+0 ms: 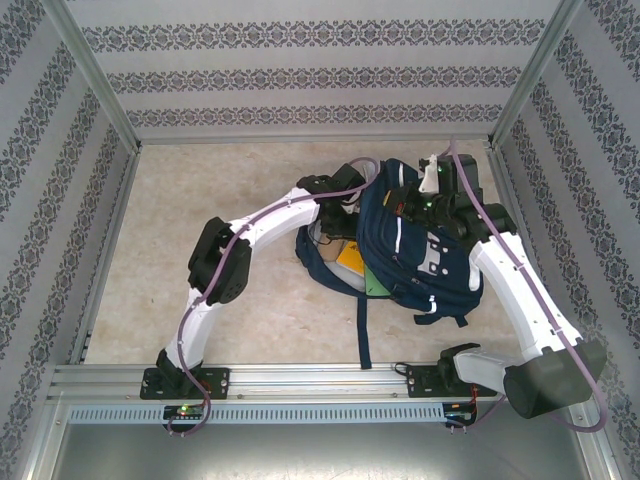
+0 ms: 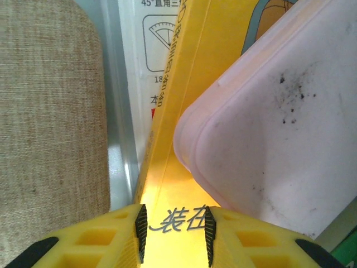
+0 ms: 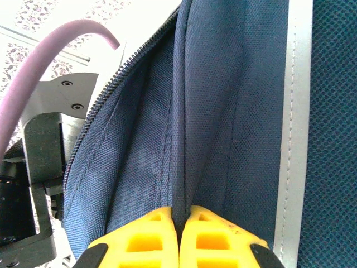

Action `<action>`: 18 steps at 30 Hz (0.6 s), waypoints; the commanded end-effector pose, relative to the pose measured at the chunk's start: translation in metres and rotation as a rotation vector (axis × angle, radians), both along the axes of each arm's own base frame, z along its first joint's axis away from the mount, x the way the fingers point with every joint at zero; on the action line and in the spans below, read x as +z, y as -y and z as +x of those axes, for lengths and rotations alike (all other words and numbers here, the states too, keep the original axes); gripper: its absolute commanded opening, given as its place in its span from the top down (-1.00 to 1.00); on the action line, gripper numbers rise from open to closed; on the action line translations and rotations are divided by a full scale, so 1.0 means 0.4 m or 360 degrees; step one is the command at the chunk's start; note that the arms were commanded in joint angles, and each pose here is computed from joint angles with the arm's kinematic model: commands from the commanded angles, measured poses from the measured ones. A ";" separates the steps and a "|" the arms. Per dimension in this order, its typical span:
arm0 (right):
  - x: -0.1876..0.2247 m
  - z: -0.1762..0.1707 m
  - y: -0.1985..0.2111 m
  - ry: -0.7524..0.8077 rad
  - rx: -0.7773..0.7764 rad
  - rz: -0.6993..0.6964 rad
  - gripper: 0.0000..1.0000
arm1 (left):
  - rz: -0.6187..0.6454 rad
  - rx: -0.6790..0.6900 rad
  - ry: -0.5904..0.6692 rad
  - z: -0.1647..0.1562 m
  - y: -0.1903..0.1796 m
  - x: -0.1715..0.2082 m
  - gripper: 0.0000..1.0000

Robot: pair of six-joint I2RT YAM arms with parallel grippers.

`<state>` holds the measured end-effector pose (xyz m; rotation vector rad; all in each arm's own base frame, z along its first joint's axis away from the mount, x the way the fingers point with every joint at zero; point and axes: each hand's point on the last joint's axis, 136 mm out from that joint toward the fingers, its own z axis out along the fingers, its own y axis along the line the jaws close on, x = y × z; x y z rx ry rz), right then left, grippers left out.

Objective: Pack the student bag
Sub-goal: Close the student bag at the middle-right of the table, then rotate the student bag at the top-center of the table.

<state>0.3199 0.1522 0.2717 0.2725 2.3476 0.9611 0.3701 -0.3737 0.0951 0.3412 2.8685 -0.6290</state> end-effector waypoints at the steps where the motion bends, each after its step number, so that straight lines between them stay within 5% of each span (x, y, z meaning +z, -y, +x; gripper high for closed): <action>1: 0.090 0.001 -0.041 0.0235 0.0101 0.0105 0.87 | 0.0059 0.0038 0.0058 -0.003 -0.080 0.054 0.29; 5: 0.055 -0.003 -0.037 0.0182 0.0091 0.0083 0.02 | 0.0106 0.0212 0.0091 0.026 -0.224 0.075 0.29; 6: 0.048 -0.005 -0.036 0.0172 0.0089 0.0077 -0.06 | 0.0123 0.0259 0.0097 0.036 -0.260 0.078 0.29; 11: -0.006 -0.025 -0.030 0.0093 0.0084 0.0053 0.04 | 0.0127 0.0353 0.0094 0.089 -0.357 0.078 0.23; 18: -0.157 -0.111 -0.030 -0.0127 0.0065 -0.0014 0.14 | 0.0189 0.0211 0.0030 0.179 -0.313 -0.005 -0.07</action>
